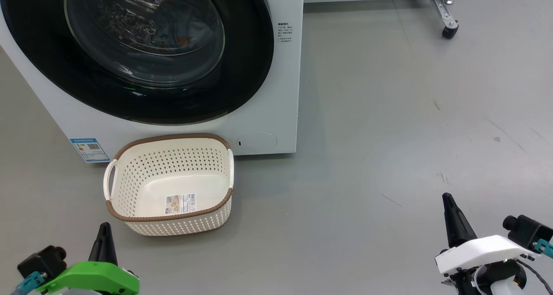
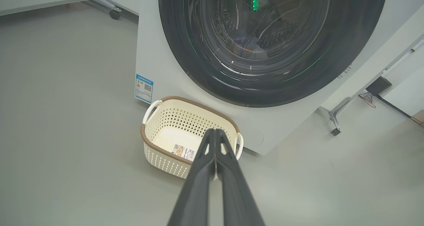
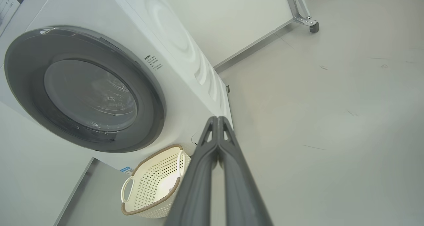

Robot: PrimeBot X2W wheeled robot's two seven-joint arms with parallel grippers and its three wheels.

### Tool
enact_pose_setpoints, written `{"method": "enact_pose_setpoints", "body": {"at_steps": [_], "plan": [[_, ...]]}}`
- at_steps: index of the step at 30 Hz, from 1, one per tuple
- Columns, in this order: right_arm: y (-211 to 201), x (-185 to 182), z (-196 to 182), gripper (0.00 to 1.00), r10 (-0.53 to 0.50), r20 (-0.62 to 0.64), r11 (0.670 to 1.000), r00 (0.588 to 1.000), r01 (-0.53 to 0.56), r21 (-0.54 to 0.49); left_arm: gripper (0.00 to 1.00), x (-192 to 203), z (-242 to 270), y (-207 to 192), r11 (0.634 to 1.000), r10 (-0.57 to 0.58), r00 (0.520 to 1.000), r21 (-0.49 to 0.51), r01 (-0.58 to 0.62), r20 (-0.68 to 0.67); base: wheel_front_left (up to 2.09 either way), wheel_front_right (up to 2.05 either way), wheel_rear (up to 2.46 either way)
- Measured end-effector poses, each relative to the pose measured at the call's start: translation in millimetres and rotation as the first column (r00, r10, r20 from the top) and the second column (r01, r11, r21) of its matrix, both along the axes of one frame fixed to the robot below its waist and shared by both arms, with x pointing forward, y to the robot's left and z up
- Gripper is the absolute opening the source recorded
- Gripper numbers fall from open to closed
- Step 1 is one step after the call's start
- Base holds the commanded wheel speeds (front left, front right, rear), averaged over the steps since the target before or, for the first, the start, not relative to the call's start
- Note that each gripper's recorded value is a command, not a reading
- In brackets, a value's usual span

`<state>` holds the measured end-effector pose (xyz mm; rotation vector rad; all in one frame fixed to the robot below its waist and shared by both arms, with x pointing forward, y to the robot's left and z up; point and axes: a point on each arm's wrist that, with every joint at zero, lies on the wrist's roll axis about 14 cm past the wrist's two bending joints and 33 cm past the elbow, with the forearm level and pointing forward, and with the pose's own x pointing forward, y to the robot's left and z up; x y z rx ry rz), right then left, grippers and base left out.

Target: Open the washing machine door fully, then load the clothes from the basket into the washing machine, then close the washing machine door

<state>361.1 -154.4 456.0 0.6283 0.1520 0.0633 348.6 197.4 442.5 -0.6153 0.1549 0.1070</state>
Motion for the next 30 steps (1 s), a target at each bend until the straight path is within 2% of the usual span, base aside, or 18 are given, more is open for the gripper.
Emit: {"method": "enact_pose_setpoints", "body": {"at_steps": [15, 30], "plan": [[-13, 2, -1, 0.00, -0.065, -0.045, 0.980, 0.997, 0.072, 0.185, 0.00, 4, 2, 0, 0.981, 0.032, 0.999, -0.193, -0.033, -0.005, 0.00, 0.00, 0.00], [-23, 6, 4, 0.00, -0.115, -0.075, 0.919, 0.991, 0.134, 0.370, 0.00, 10, 8, -1, 0.921, 0.056, 0.998, -0.387, -0.051, 0.001, 0.00, 0.00, 0.00]]}}
